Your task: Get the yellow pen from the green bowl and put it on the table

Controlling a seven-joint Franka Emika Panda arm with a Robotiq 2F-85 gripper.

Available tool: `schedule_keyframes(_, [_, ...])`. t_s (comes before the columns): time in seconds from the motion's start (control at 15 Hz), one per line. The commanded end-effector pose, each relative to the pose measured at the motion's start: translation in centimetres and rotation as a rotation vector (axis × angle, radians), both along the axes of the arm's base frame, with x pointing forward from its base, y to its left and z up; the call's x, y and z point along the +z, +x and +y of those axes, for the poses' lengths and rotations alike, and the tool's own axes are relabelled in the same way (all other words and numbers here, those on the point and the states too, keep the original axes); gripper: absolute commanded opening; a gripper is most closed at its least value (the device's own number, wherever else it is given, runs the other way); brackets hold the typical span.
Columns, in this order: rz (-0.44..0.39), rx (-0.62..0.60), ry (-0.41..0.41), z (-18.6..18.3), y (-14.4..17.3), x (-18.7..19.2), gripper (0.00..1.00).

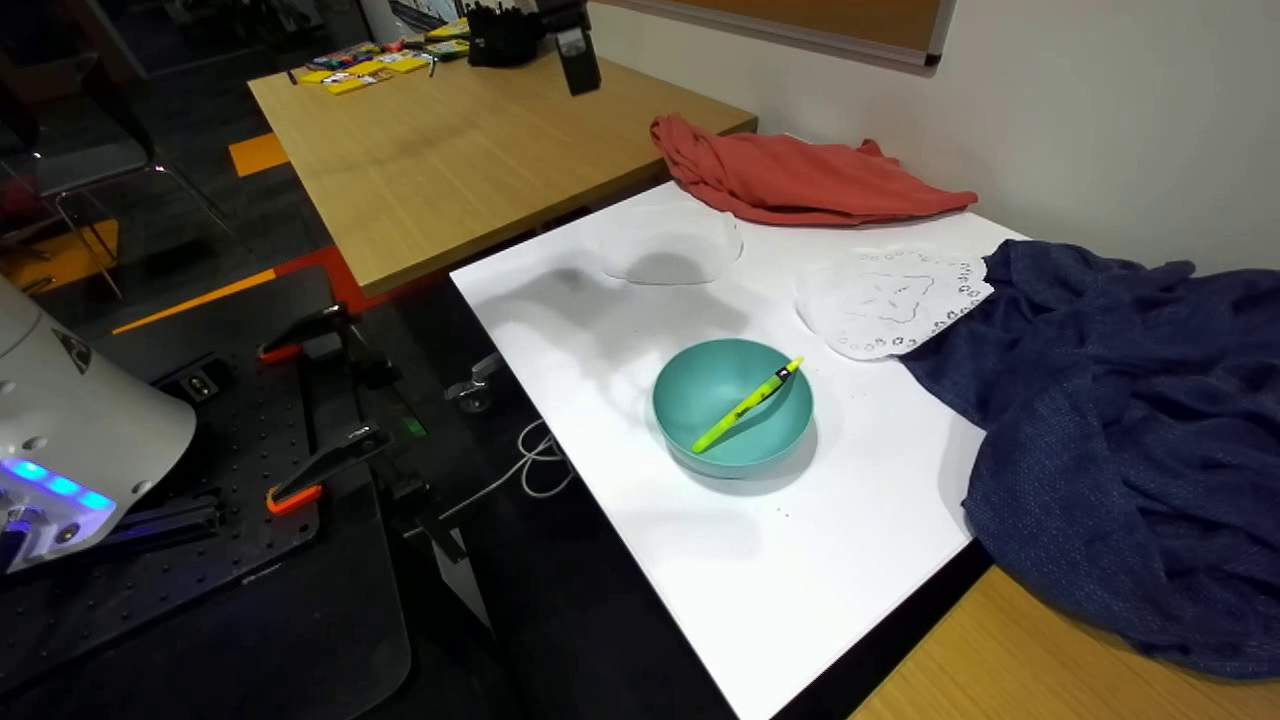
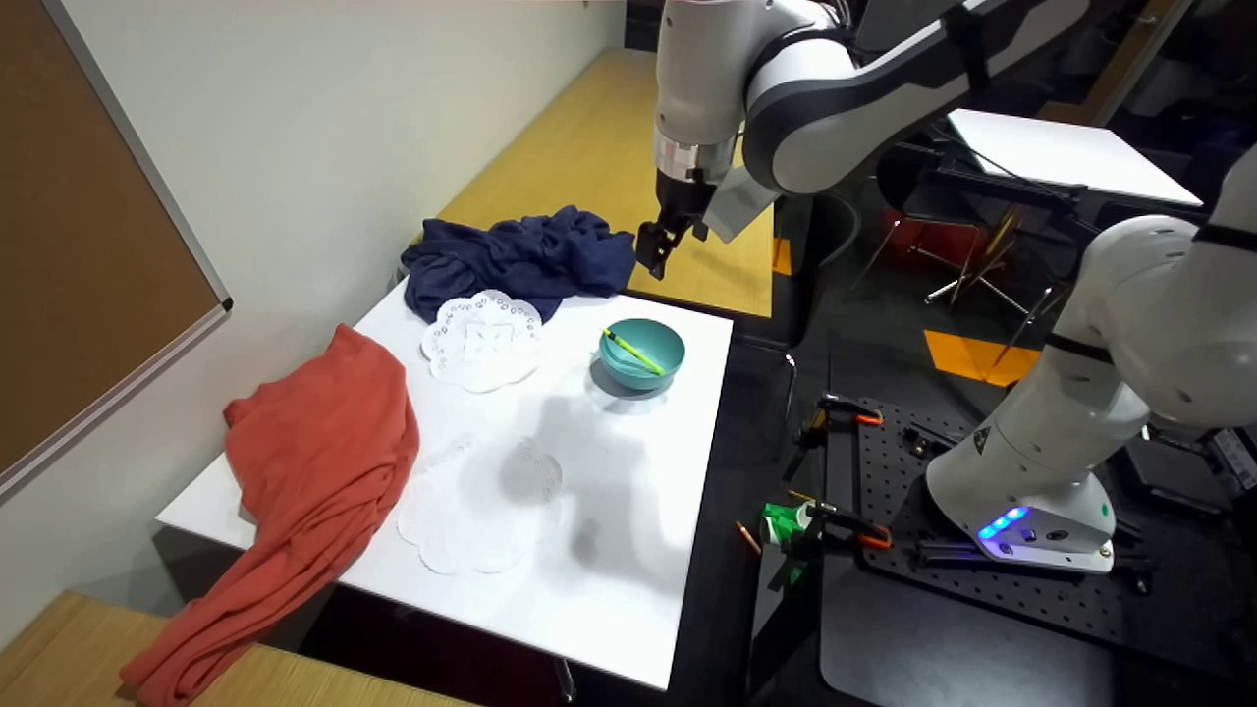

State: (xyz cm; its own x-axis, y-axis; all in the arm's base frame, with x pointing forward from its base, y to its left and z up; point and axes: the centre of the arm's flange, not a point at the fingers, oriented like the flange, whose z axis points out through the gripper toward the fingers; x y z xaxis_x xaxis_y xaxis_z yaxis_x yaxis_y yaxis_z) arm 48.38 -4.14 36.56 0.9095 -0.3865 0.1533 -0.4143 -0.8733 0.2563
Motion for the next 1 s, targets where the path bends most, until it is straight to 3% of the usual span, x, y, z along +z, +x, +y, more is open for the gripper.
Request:
schedule_keyframes(0.0, [-0.055,-0.033,-0.029,-1.6,1.6,-2.9,1.0])
schedule_keyframes(0.53, [-0.012,-0.035,0.014,-7.6,3.4,-10.8,1.0])
schedule_keyframes(0.93, [0.021,0.104,0.08,-10.6,5.5,-16.9,1.0])
